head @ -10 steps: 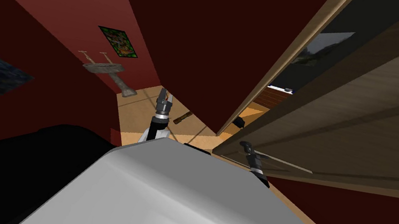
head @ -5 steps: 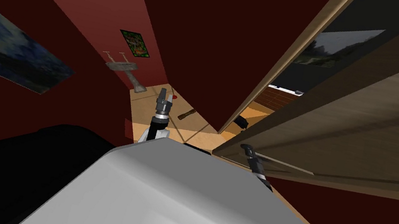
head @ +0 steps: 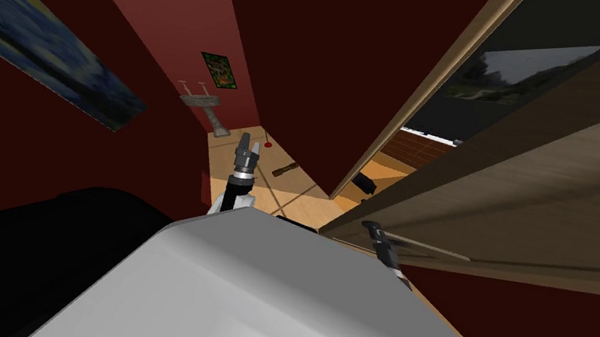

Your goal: Pull the door open

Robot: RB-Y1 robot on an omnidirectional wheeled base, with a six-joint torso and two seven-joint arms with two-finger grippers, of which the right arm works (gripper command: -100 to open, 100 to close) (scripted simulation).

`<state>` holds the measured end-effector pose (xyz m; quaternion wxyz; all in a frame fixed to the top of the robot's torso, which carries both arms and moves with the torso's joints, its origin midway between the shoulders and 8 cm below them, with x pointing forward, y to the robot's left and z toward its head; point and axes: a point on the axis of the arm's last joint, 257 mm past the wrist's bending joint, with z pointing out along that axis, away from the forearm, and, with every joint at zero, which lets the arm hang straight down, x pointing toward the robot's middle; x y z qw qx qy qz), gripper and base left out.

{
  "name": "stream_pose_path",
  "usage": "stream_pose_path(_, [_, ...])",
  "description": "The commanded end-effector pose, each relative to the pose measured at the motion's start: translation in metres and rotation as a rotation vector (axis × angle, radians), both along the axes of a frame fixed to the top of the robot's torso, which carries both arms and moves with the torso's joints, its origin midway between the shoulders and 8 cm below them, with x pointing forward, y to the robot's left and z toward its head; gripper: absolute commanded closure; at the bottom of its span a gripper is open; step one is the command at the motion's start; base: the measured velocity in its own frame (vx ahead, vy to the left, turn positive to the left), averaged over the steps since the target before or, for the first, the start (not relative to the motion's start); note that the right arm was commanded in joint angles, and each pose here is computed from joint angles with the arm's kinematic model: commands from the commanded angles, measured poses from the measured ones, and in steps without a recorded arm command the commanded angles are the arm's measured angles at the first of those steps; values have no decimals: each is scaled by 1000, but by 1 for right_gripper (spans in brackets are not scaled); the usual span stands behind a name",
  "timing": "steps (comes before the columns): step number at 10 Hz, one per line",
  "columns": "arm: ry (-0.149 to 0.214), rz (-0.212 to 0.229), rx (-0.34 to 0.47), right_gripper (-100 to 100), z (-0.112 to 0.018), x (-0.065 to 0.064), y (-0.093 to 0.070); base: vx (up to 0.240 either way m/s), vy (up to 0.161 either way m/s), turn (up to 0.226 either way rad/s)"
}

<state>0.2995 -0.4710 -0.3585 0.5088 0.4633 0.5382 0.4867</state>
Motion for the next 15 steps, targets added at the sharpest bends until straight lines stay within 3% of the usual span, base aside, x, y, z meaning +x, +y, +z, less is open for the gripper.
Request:
stream_pose_path(1, [-2,28,-3,100,1,-7,6,-144,-37,92])
stream_pose_path(5, [-7,108,-6,100,2,-29,24,-201,-110,96])
stream_pose_path(9, [-9,155,-4,100,4,-42,35,-150,-90,47])
stream_pose_path(15, [-7,148,-3,100,1,-38,34,-154,-80,204])
